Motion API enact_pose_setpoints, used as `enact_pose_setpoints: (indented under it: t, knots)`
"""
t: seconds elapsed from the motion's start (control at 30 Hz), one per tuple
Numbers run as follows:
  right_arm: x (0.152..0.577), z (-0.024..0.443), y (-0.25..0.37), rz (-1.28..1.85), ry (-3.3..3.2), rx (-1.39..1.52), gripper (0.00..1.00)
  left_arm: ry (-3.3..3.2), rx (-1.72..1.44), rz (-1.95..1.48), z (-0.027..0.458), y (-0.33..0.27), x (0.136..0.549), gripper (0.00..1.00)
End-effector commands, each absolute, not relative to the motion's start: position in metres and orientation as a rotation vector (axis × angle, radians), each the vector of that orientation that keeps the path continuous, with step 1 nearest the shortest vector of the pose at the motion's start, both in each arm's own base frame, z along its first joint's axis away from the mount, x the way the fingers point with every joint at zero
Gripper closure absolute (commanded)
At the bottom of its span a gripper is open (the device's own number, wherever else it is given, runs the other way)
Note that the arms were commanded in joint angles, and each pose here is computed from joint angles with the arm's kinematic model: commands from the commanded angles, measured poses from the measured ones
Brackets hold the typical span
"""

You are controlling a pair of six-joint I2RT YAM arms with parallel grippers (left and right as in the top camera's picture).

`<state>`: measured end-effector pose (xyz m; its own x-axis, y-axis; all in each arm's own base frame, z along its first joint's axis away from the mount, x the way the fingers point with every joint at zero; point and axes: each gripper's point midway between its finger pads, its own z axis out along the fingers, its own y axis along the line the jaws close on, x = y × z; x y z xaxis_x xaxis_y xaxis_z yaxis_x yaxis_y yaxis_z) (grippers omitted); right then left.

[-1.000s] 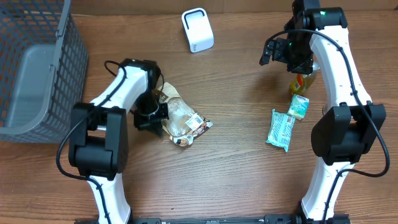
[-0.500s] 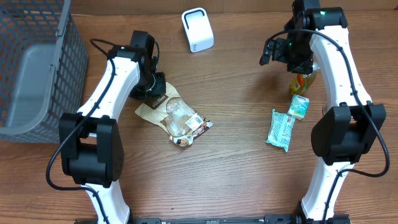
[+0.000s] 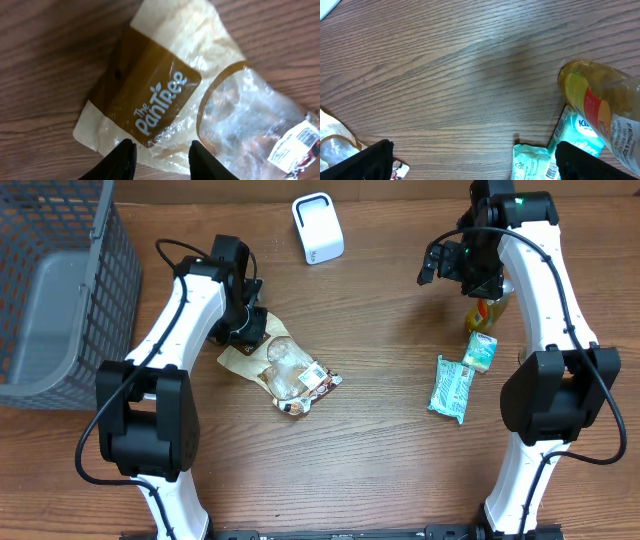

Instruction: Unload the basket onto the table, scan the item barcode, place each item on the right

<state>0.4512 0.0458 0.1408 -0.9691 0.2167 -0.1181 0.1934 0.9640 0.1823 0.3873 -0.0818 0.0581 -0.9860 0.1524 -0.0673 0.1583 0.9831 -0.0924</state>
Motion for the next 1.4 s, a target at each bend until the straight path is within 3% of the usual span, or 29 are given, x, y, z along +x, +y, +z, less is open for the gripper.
enact_pose_setpoints:
  t: [0.0,0.13,0.27,0.37,0.63,0.9,1.23,1.37]
  knots:
    - [0.456,0.156,0.046,0.270,2.932,0.291,0.00,3.078,0.273,-0.133,0.056,-0.080,0.380,0.63]
    - [0.456,0.156,0.046,0.270,2.932,0.291,0.00,3.098,0.231,-0.116,0.046,-0.077,0.374,0.64]
    - [0.456,0.156,0.046,0.270,2.932,0.291,0.00,3.067,-0.028,0.106,0.040,-0.050,0.382,0.83]
    - [0.456,0.156,0.046,0.270,2.932,0.291,0.00,3.004,-0.124,0.152,0.037,-0.041,0.394,0.87]
    - [0.456,0.156,0.046,0.270,2.932,0.291,0.00,3.016,-0.179,0.107,0.020,-0.043,0.386,0.88]
    - [0.456,0.156,0.046,0.270,2.932,0.291,0.00,3.226,-0.181,-0.221,-0.005,-0.079,0.327,0.82]
    - [0.456,0.156,0.046,0.270,2.932,0.291,0.00,3.466,-0.077,-0.642,0.017,-0.112,0.260,0.82]
    - [0.456,0.156,0.046,0.270,2.932,0.291,0.00,3.463,0.055,-0.746,0.033,-0.117,0.258,0.91]
